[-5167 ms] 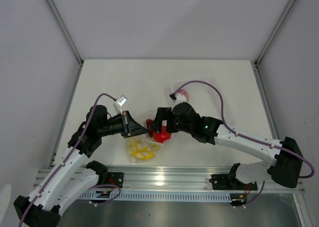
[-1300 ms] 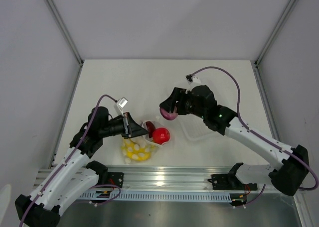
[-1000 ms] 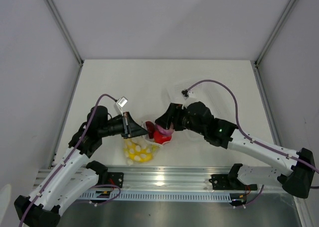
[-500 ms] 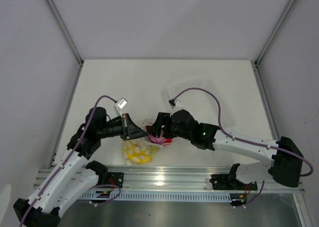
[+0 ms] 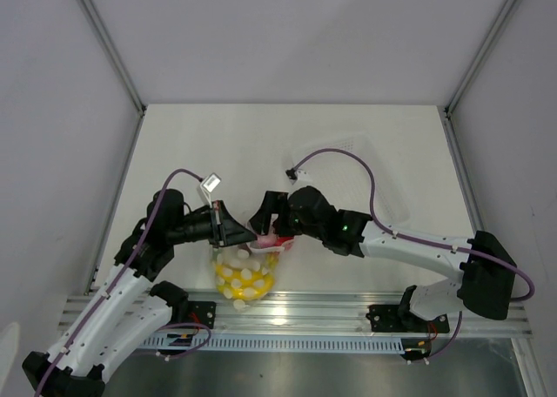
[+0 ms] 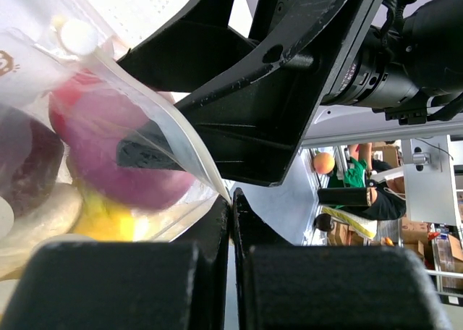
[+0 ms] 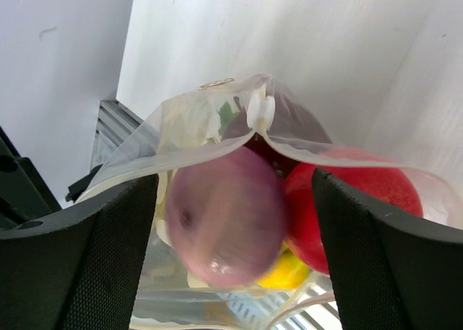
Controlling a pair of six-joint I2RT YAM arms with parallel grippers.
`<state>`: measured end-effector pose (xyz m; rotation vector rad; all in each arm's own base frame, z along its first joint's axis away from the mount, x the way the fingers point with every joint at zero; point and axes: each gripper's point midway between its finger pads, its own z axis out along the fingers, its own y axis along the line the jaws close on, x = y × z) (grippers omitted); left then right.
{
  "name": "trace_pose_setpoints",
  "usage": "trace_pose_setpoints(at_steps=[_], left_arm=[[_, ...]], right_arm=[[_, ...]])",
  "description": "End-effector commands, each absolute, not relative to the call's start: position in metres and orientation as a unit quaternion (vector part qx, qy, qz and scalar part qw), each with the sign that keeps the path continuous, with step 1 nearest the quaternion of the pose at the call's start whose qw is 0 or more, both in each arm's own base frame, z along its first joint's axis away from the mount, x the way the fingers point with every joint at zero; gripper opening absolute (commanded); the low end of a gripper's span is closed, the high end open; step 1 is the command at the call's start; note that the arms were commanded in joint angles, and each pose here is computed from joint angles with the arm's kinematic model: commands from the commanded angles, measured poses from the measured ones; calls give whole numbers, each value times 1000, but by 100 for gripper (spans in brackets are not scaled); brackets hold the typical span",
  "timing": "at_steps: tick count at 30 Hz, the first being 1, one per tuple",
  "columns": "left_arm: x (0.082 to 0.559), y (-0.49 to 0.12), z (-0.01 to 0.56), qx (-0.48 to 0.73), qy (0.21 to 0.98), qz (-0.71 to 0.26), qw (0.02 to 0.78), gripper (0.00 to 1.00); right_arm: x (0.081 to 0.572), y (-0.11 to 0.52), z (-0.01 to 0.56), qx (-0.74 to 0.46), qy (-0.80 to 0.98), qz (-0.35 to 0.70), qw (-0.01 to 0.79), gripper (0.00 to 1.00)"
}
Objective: Place the food in the zip-top bag and seal the zipper
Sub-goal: Place the fake vegetable in the zipper food storage bag.
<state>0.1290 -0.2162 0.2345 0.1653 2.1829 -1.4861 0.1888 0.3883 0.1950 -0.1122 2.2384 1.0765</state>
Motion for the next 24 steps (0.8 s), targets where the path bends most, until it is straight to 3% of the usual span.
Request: trace_pose_setpoints(at_steps=[1,3,10,17,24], left_arm=[[123,-218,263,82,776,-567,262,1],[124,-218,264,81,776,-567,263,1],[123,-217,265,83,775,-568,265,0],[120,-216,266,84,775,-565,268,1],[116,-215,274,90,770,-570,271,1]], right_arm=[[195,386,216,-36,844,410,344,88],[195,381,217,-35,846,404,347,93],[192,368,221,-34,849,393,353,94],[194,323,235,-35,860,336,384,84],[193,300,212,-131,868,297,377,69]])
